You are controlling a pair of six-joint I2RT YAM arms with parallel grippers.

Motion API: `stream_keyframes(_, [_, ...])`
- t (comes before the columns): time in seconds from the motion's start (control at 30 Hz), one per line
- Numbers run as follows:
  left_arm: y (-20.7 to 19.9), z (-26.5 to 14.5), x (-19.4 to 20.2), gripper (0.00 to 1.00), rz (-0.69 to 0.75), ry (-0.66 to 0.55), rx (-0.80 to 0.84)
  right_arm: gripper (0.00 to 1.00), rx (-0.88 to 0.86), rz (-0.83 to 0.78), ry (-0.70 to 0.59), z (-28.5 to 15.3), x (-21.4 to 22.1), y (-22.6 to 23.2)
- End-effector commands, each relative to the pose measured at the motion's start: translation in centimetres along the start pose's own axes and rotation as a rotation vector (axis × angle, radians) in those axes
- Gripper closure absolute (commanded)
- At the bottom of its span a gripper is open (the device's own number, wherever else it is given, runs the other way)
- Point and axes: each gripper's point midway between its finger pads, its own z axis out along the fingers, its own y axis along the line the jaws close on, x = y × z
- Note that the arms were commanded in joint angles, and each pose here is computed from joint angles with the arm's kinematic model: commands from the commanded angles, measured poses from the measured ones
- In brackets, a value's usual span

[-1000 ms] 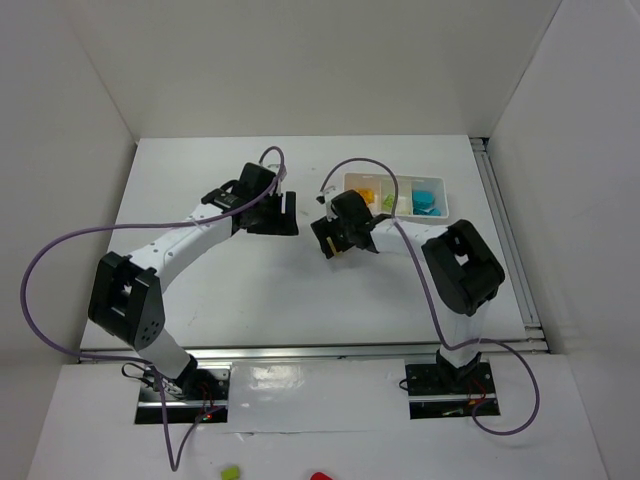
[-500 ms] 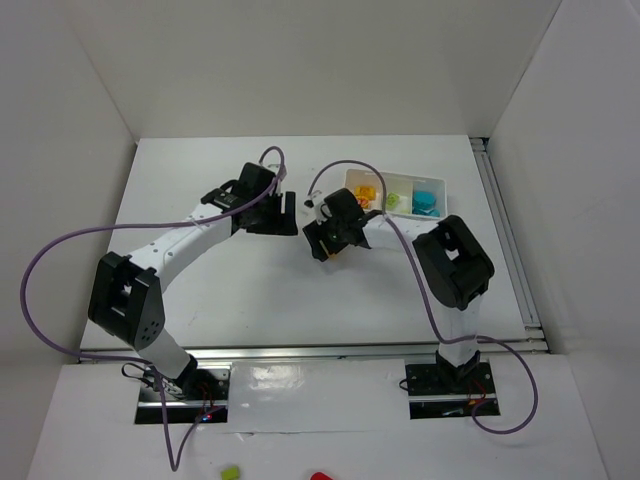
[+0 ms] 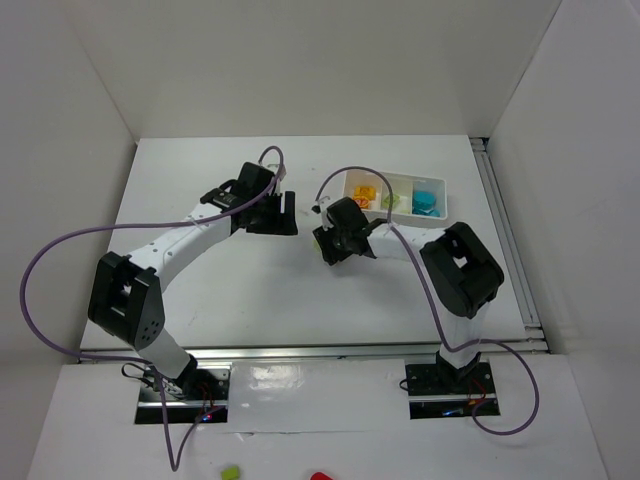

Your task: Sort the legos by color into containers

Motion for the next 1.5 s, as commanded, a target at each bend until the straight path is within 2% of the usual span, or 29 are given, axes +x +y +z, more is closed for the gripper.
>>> stream_keyframes(0.0, [-0.3,-0.3,-1.0,0.2,0.014,-0.022,0.02,0.54,0.043,0.037,-0.008,-0.8,0.2,-0.7])
stream_keyframes(0.1, [-0.3,-0.3,-1.0,0.2,0.014,-0.022,0.02,0.67,0.042,0.045,-0.027,-1.0,-0.3,-0.6])
stream_keyframes(0.13, [-0.3,-0.3,-1.0,0.2,0.014,-0.022,0.02,0.75,0.042,0.045,-0.03,-1.3,-0.3,-0.6])
stream_keyframes(0.23, [-1.1,-0.4,-0.7,0.18,0.015,-0.006,0.062,0.77,0.039,0.042,-0.077,-2.3,-1.2,-0.4])
stream_keyframes(0.3, [-1.9,-0.4,-0.5,0.11,0.009,0.023,0.151,0.77,0.036,0.04,-0.111,-3.4,-2.0,-0.3])
stream_keyframes(0.4, [-3.4,-0.9,-0.3,0.08,-0.056,0.03,0.296,0.77,0.024,0.027,-0.157,-5.6,-2.8,0.1])
stream_keyframes(0.47, [-4.6,-1.8,-1.6,0.07,-0.104,-0.019,0.413,0.77,0.023,0.036,-0.17,-6.7,-2.3,0.2])
stream_keyframes(0.53, [-5.3,-2.2,-1.1,0.03,-0.14,-0.02,0.5,0.77,0.009,0.046,-0.207,-8.6,-2.4,0.5])
stream_keyframes(0.63, [-6.9,-2.9,-1.5,0.03,-0.198,-0.022,0.626,0.77,-0.004,0.059,-0.257,-10.7,-2.6,1.2])
stream_keyframes(0.7, [-7.9,-3.0,-1.1,0.03,-0.251,0.026,0.708,0.77,-0.023,0.083,-0.299,-12.1,-3.3,1.6])
stream_keyframes(0.73, [-8.4,-3.0,-1.6,0.03,-0.246,0.006,0.748,0.77,-0.023,0.083,-0.3,-12.2,-3.0,1.6])
stream_keyframes(0.97, [-9.9,-2.4,-1.5,0.0,-0.283,0.064,0.897,0.77,-0.032,0.081,-0.319,-13.1,-3.3,2.3])
stream_keyframes(1.17, [-11.2,-0.1,-0.6,0.0,-0.239,0.142,0.891,0.77,-0.048,0.068,-0.337,-13.5,-4.1,3.1])
stream_keyframes(1.37, [-11.7,0.9,-0.5,0.09,-0.243,0.171,0.911,0.77,-0.049,0.067,-0.346,-13.7,-4.5,3.1])
stream_keyframes(1.47, [-12.5,0.7,-0.9,0.2,-0.224,0.173,0.946,0.77,-0.056,0.061,-0.343,-13.4,-4.5,3.5])
